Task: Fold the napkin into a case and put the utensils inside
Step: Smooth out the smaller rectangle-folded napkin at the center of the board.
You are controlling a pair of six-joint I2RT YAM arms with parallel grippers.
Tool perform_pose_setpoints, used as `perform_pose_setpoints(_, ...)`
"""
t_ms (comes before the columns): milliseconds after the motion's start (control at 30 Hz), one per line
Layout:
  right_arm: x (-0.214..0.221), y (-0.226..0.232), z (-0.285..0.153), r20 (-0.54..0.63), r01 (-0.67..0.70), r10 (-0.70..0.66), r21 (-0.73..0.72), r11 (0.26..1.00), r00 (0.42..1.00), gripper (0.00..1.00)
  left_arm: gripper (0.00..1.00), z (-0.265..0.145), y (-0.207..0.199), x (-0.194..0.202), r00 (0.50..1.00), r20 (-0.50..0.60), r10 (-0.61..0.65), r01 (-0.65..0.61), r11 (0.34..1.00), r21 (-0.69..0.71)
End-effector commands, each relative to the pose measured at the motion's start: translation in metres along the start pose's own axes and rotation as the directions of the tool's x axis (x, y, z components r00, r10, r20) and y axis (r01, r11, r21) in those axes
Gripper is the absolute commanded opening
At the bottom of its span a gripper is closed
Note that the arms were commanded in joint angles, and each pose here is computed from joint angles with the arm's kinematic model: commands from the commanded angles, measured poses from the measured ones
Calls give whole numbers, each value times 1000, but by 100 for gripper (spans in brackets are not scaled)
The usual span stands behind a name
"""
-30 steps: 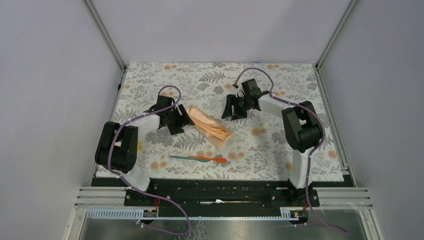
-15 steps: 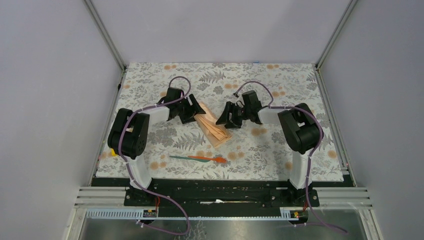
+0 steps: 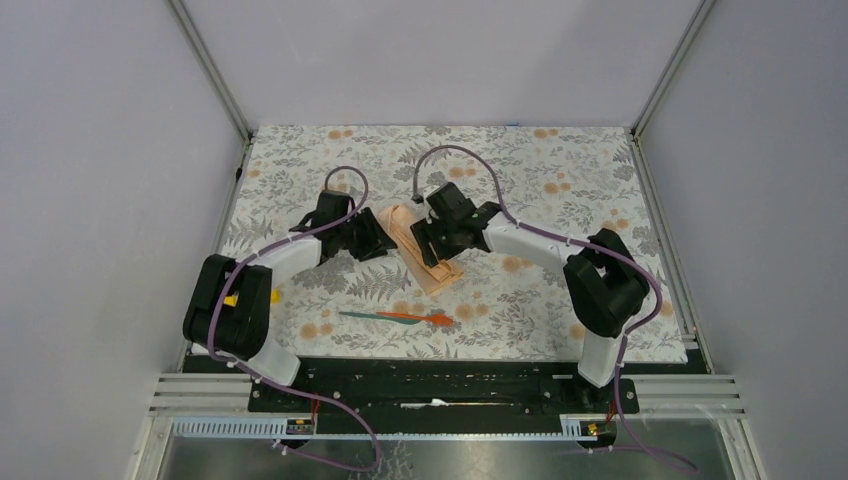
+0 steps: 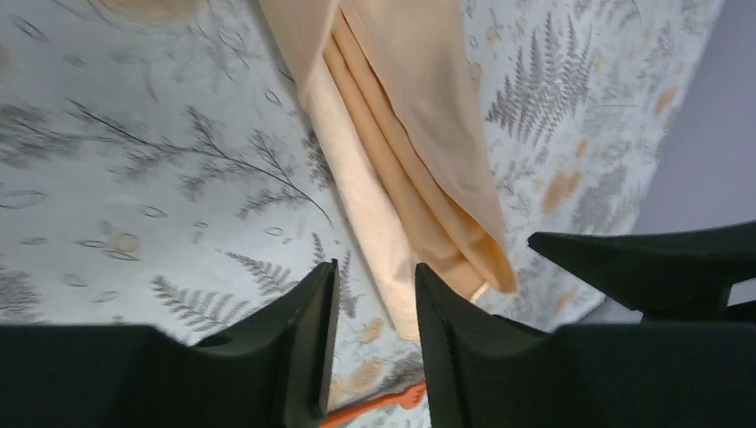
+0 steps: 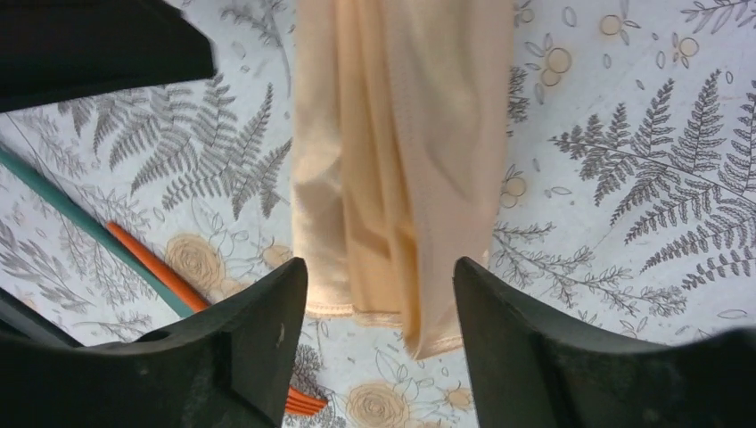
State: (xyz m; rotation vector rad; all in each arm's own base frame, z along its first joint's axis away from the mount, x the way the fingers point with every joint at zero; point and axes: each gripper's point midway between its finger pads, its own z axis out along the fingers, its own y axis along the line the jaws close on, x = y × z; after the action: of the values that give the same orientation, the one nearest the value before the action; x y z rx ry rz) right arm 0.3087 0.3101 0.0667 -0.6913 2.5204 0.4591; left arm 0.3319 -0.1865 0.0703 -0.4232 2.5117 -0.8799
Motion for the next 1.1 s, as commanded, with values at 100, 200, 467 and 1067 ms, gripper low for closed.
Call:
perform_pose_setpoints(100,-4,1,-9,-30,259,-257,86,962,966,52,31,10,-35,19,993,-80,-91,107,969,223)
perform_pose_setpoints(200,-6,5,0,-33,282,-280,93,955,960,50,26,17,-38,17,993,-80,-84,100,967,233)
perform_pose_setpoints(467,-1,8,17,-57,299,-294,98,949,954,59,21,36,-28,24,991,-103,-90,109,975,194)
perform_pose_setpoints(1067,5,12,37,-70,337,-330,164,927,941,54,14,29,-31,29,995,-90,-45,58,988,146)
